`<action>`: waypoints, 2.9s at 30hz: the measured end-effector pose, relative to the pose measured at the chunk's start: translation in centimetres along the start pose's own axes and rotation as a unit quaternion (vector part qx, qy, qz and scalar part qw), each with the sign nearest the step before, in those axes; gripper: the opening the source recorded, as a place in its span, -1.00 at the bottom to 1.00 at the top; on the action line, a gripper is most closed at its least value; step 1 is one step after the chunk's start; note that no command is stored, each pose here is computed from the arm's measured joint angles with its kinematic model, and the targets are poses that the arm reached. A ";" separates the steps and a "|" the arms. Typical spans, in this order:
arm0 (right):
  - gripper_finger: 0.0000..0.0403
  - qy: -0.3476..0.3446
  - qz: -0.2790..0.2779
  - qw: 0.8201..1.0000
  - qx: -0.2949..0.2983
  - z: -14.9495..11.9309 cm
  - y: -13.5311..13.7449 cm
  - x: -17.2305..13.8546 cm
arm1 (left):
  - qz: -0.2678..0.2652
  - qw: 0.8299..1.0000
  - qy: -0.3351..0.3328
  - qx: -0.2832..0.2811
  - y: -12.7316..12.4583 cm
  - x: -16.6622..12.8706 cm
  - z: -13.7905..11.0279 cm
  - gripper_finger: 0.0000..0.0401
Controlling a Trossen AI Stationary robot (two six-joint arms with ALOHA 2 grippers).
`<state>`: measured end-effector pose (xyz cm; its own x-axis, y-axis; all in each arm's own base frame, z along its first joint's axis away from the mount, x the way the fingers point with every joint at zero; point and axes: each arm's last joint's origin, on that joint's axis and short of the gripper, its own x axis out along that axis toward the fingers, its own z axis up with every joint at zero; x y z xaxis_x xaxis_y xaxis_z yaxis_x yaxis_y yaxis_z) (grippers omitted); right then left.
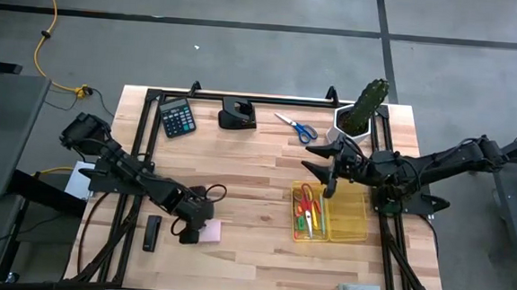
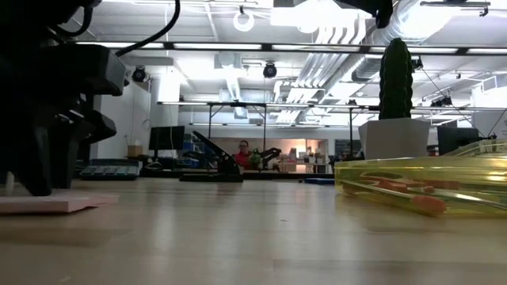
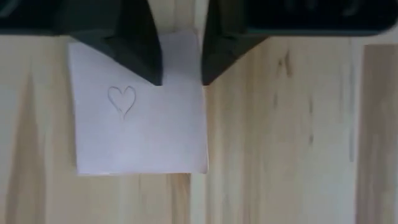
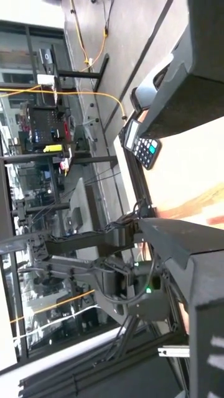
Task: Pack school essentials
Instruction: Put the pink sticky notes into the yellow box
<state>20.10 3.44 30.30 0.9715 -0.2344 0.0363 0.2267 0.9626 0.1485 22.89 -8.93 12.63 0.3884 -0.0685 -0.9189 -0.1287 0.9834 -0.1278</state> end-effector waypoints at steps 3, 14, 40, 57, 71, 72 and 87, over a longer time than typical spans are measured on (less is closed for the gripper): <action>0.06 -0.001 -0.006 1.000 0.000 0.0 0.0 0.0 | 0.003 1.000 0.003 0.000 0.1 -0.1 -0.1 -0.78; 0.06 -0.001 -0.017 1.000 -0.001 0.0 -0.1 0.0 | -0.014 0.997 -0.070 0.007 1.3 -4.5 0.8 -0.99; 0.06 -0.019 -0.010 0.999 0.044 -0.2 0.3 0.8 | 0.132 0.822 -0.541 -0.119 8.5 -20.4 1.8 -1.00; 0.06 0.008 -0.047 0.992 0.116 -3.4 0.1 4.5 | 0.149 0.795 -0.567 -0.157 8.3 -16.9 6.5 -1.00; 0.06 0.013 -0.086 0.992 0.087 -3.0 0.2 11.2 | 0.150 0.789 -0.567 -0.184 8.0 -13.3 10.4 -1.00; 0.06 0.015 -0.076 0.993 0.088 -2.9 0.2 11.5 | 0.151 0.790 -0.566 -0.182 8.0 -13.3 10.6 -1.00; -0.51 0.010 -0.059 0.994 0.092 -2.2 0.3 12.3 | 0.163 0.795 -0.560 -0.166 7.8 -13.1 11.5 -1.00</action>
<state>32.28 1.15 28.65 0.9405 -0.3397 -0.0106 0.3241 0.8872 0.3284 27.29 1.61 27.99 0.8295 0.5571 -0.0397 -0.5517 0.8063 -0.2133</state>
